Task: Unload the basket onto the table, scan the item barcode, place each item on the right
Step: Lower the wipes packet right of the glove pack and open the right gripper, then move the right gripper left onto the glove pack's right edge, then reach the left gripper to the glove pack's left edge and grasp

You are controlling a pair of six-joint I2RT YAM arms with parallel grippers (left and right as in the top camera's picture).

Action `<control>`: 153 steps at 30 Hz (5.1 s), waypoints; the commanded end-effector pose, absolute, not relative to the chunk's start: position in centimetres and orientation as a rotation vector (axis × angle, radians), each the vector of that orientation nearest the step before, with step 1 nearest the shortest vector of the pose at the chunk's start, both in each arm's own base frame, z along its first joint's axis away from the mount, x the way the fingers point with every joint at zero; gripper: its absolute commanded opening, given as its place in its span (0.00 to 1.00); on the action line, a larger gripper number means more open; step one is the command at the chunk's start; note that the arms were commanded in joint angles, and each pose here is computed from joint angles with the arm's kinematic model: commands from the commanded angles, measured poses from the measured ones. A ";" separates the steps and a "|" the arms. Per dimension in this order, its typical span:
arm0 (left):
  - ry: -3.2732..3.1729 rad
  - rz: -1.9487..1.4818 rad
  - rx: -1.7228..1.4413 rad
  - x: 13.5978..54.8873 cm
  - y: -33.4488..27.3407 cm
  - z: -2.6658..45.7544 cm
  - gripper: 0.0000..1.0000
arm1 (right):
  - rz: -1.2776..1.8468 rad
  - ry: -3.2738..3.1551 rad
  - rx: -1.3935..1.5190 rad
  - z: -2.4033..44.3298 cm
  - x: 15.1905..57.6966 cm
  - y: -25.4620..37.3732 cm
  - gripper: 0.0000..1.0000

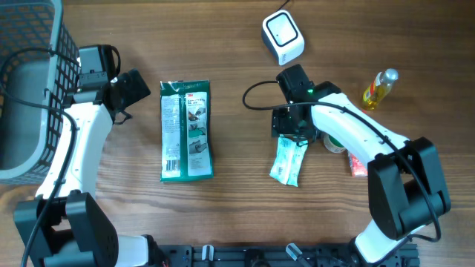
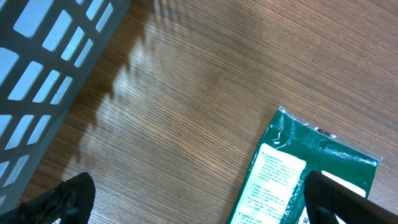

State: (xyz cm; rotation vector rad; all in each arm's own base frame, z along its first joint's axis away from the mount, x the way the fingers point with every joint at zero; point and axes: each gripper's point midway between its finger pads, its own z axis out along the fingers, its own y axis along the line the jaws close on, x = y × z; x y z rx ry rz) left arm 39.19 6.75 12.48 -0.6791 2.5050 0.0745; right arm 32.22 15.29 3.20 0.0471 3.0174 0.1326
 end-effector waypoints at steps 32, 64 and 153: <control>2.497 0.091 -0.671 39.4 7.1 12.7 1.00 | 0.088 3.300 -0.057 0.3 21.5 18.5 0.49; 2.497 0.091 -0.671 39.4 7.1 12.7 1.00 | 0.657 3.070 -0.227 4.8 27.3 24.4 0.63; 2.808 0.052 -0.277 33.2 -0.1 2.7 0.04 | 0.525 2.872 -0.324 0.4 27.3 30.3 0.77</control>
